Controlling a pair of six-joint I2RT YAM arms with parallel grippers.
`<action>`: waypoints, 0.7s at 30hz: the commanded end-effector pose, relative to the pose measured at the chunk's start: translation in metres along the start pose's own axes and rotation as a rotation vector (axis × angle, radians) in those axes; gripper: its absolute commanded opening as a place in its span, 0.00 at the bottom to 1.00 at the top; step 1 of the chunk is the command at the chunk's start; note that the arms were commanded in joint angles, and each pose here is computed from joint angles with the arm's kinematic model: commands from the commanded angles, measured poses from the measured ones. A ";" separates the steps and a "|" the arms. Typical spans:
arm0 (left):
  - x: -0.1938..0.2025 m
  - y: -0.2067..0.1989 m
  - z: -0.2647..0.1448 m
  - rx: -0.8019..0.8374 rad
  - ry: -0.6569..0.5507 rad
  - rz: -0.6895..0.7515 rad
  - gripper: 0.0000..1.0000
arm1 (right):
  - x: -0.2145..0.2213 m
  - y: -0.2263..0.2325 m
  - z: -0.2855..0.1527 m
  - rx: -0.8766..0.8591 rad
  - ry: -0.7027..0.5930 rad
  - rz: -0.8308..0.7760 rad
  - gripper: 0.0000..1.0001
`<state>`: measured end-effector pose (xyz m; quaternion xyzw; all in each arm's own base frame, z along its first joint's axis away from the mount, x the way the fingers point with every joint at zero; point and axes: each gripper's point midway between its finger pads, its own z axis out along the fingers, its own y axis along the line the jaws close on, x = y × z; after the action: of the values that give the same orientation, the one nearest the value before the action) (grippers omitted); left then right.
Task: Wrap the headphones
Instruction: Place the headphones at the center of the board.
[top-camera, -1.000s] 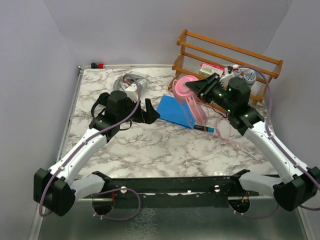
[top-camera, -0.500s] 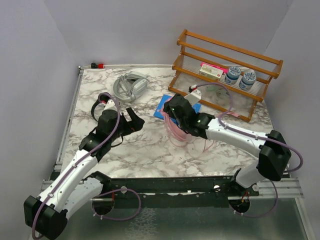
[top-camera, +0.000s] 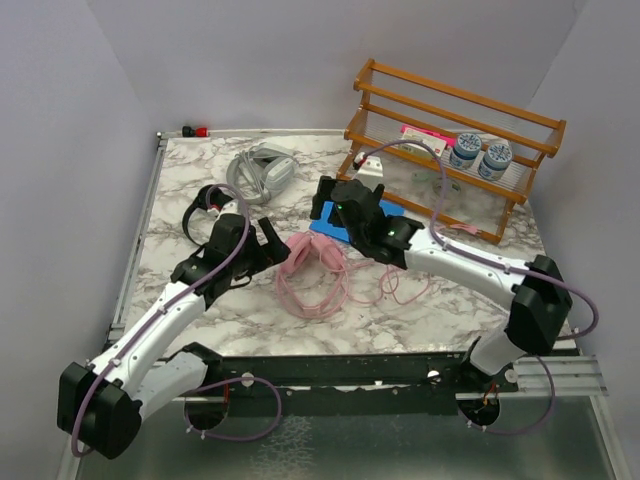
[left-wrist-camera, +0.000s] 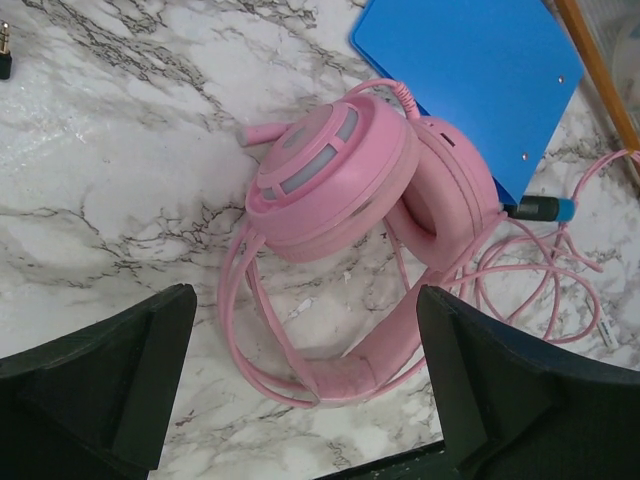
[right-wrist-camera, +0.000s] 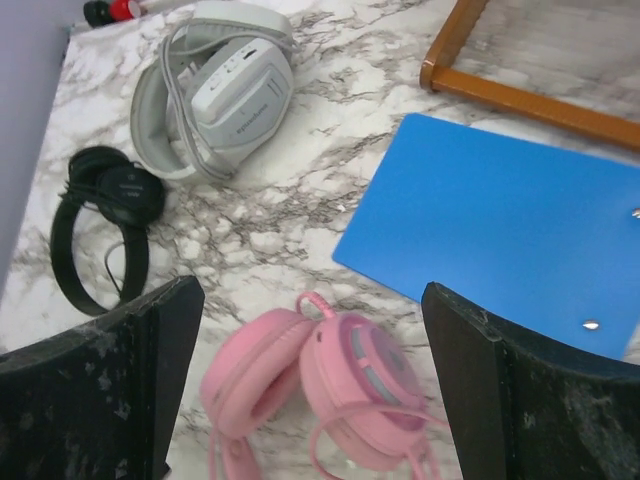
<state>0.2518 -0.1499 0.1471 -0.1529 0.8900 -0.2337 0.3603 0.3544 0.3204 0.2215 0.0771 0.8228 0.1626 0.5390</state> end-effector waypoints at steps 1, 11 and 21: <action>-0.003 -0.009 0.005 0.053 -0.004 0.016 0.99 | -0.008 -0.009 -0.031 -0.184 0.029 -0.229 1.00; 0.043 0.013 -0.008 -0.048 0.169 -0.199 0.99 | 0.026 0.012 -0.066 -0.682 0.108 -0.770 0.95; 0.078 0.027 -0.016 -0.081 0.235 -0.312 0.95 | 0.076 0.050 -0.039 -0.990 0.194 -1.081 0.91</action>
<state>0.1994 -0.1553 0.1115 -0.2426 0.8990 -0.2685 0.2467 0.2988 0.3669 0.1967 -0.4979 0.6990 0.2167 0.4653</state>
